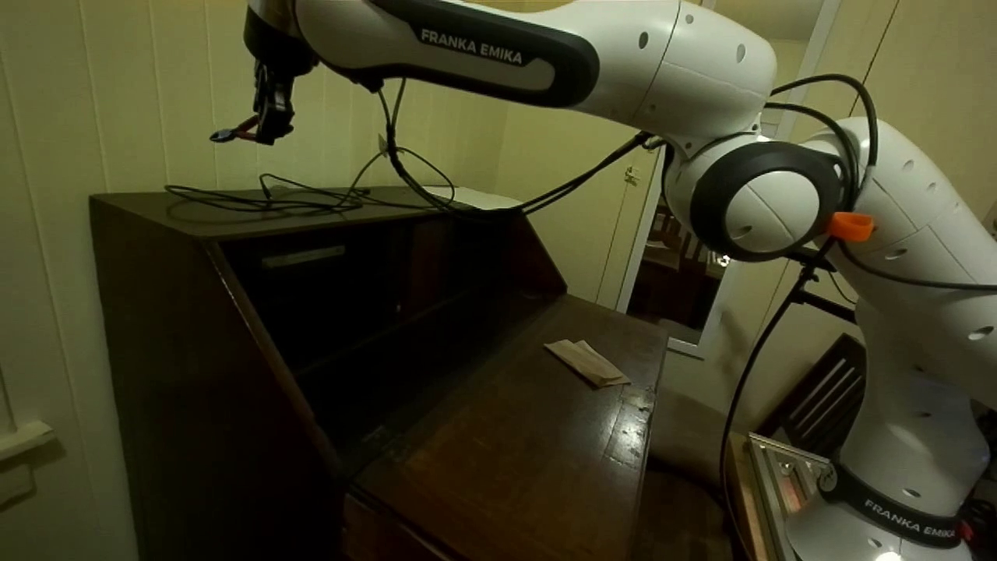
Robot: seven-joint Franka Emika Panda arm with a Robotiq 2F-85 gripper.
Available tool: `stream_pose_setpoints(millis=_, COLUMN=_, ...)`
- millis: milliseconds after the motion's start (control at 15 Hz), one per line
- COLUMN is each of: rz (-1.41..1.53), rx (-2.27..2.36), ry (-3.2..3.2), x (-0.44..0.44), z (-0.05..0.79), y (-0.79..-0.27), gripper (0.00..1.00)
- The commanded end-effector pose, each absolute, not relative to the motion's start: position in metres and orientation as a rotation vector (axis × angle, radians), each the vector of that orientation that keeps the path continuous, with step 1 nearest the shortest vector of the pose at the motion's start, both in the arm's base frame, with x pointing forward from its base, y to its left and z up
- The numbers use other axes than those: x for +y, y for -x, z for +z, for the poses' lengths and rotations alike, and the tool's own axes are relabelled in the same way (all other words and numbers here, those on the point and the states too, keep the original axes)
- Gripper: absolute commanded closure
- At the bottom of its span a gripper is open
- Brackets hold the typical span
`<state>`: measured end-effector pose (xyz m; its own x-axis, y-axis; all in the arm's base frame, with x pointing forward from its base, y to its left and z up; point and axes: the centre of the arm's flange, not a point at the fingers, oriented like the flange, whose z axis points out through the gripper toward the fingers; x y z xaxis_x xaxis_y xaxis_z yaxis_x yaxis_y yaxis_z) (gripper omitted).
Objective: Put the pliers inside the white cup.
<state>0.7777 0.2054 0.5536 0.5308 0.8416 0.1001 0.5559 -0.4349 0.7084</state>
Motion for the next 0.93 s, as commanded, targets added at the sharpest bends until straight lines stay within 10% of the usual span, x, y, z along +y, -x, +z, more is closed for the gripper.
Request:
stream_pose_setpoints(millis=0, rz=0.653, rx=0.928, ry=-2.297, x=0.196, z=0.54, y=-0.807, gripper=0.71)
stream_pose_setpoints(millis=333, rz=0.701, rx=0.925, ry=-2.505, x=0.161, z=0.504, y=-0.837, gripper=0.71)
stream_pose_setpoints(millis=400, rz=0.692, rx=0.929, ry=-2.539, x=0.156, z=0.498, y=-0.839, gripper=0.21)
stream_pose_setpoints(millis=867, rz=0.667, rx=0.823, ry=-2.609, x=0.13, z=0.53, y=-0.814, gripper=0.0)
